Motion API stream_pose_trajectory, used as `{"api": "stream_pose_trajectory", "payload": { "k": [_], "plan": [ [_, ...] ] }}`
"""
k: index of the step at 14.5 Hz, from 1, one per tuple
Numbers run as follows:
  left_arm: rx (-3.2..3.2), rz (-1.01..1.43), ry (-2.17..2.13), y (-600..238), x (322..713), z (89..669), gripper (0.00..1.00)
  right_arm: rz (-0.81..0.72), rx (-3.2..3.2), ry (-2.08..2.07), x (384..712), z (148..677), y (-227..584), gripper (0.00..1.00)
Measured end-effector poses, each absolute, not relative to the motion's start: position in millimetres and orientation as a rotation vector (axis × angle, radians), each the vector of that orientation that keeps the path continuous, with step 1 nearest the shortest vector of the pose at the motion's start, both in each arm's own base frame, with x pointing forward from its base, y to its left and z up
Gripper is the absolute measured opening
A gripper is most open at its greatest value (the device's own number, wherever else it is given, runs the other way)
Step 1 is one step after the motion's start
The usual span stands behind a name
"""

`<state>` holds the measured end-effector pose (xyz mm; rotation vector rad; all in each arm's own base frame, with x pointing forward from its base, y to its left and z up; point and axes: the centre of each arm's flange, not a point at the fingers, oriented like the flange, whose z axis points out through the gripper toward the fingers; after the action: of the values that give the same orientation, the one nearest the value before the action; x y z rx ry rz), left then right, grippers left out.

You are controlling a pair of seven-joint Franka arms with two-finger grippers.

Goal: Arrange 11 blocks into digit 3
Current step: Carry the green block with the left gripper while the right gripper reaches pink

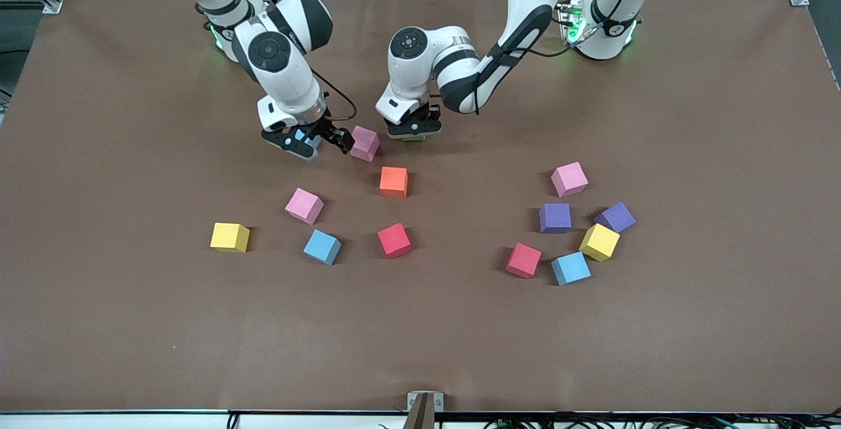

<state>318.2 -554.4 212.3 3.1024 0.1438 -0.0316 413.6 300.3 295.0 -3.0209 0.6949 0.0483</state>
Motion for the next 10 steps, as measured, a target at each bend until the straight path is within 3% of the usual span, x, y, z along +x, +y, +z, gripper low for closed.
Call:
{"api": "stream_pose_trajectory", "payload": {
  "k": [3,10],
  "plan": [
    [3.107,-0.022,0.129,-553.9,320.3,208.8,0.55,0.063,-3.01,0.778,415.7,278.2,298.8,1.0],
    [3.111,-0.016,0.082,-554.2,320.8,204.9,0.55,0.113,-2.715,1.577,423.5,272.3,282.6,1.0]
  ]
}}
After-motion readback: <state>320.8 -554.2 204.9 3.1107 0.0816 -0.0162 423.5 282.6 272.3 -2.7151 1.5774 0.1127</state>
